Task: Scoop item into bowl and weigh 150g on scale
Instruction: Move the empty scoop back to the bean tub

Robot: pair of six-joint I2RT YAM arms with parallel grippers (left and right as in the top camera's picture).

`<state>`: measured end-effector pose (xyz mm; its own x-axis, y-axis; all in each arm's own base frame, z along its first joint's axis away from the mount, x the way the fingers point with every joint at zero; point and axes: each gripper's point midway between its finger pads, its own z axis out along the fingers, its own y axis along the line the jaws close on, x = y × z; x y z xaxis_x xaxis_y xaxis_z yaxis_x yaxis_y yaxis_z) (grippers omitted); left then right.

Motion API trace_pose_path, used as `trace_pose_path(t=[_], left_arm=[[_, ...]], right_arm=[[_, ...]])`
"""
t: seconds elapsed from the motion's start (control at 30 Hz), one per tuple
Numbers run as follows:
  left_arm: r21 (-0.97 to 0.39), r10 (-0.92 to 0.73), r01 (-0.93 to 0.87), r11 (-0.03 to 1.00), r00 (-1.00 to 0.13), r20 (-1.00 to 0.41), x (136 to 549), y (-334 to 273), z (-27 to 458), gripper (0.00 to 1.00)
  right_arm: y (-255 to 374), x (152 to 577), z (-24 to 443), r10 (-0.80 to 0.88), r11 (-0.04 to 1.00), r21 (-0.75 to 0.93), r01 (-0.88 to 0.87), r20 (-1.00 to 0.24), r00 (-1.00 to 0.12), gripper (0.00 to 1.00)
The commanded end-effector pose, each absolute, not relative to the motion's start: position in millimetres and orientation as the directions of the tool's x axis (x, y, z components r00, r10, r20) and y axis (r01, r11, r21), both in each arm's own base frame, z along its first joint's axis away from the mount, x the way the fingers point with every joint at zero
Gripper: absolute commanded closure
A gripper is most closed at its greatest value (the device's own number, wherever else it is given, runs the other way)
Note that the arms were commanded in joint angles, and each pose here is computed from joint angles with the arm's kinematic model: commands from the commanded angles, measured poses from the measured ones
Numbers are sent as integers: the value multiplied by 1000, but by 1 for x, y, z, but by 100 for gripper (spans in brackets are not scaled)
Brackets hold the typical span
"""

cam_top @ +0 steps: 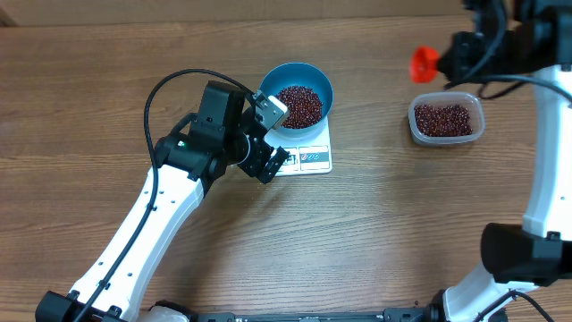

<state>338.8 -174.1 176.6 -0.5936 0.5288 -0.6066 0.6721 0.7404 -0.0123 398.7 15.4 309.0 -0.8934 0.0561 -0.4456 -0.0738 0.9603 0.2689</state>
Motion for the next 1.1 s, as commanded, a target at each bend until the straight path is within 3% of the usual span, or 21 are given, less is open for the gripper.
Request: trace_pose_path(t=[0.0, 0.43, 1.07], left_arm=[[3, 527, 672, 740, -577, -624, 344, -175, 185, 0], [3, 527, 672, 740, -577, -624, 344, -175, 185, 0], [3, 527, 672, 740, -577, -624, 344, -175, 185, 0]], right_arm=[[-20, 392, 316, 106, 964, 265, -22, -457, -883, 96], [-78, 380, 230, 217, 948, 287, 134, -281, -935, 96], [-85, 400, 152, 218, 948, 289, 135, -276, -936, 96]])
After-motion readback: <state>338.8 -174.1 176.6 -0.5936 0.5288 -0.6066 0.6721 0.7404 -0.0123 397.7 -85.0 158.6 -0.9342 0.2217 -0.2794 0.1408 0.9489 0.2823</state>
